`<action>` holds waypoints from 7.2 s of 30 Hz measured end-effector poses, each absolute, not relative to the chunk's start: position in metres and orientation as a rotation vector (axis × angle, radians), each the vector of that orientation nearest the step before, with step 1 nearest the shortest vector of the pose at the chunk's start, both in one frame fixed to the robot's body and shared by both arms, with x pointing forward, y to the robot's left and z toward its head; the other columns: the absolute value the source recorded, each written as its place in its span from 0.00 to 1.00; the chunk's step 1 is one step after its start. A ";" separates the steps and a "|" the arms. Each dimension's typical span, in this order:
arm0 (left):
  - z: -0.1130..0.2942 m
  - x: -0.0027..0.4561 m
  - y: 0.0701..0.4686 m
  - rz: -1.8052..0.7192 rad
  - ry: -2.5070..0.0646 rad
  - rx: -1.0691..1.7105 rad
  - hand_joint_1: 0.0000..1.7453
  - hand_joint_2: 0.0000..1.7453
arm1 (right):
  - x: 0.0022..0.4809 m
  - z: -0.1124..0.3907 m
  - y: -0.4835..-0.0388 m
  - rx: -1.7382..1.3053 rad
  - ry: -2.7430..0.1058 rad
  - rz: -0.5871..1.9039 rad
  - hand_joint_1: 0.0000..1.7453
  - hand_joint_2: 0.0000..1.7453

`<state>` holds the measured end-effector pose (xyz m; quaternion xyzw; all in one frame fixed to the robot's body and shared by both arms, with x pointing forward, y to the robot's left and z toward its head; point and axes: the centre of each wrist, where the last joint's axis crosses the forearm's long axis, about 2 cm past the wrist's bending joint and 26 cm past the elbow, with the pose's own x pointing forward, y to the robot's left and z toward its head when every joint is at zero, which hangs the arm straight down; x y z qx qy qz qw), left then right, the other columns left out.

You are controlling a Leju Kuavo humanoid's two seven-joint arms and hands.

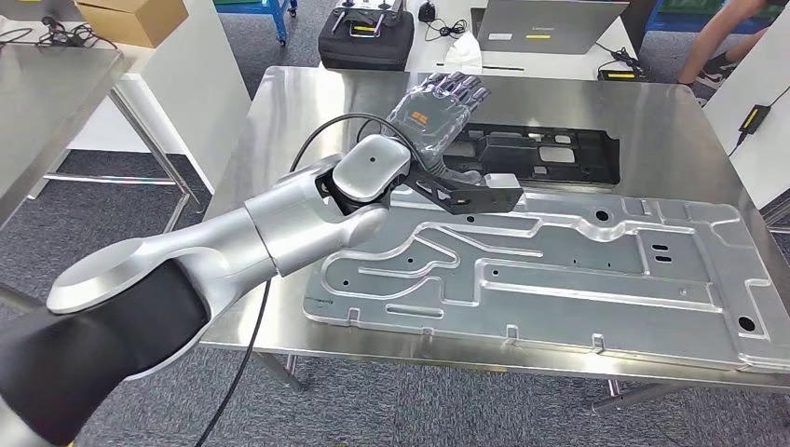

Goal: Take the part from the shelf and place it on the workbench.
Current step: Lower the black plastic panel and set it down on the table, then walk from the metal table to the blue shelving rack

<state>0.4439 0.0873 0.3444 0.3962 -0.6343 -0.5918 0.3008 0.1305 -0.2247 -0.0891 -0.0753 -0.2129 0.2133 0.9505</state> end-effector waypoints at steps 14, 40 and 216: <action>0.348 0.443 0.087 -1.563 -1.694 1.039 0.00 0.00 | 0.130 -0.089 -0.225 -0.155 -0.432 0.436 0.00 0.00; 0.355 0.443 0.088 -1.551 -1.703 1.037 0.00 0.00 | 0.134 -0.089 -0.228 -0.163 -0.436 0.436 0.00 0.00; -0.021 0.257 0.199 -0.989 -0.646 0.299 0.00 0.00 | 0.098 -0.099 -0.240 -0.206 -0.338 0.481 0.00 0.00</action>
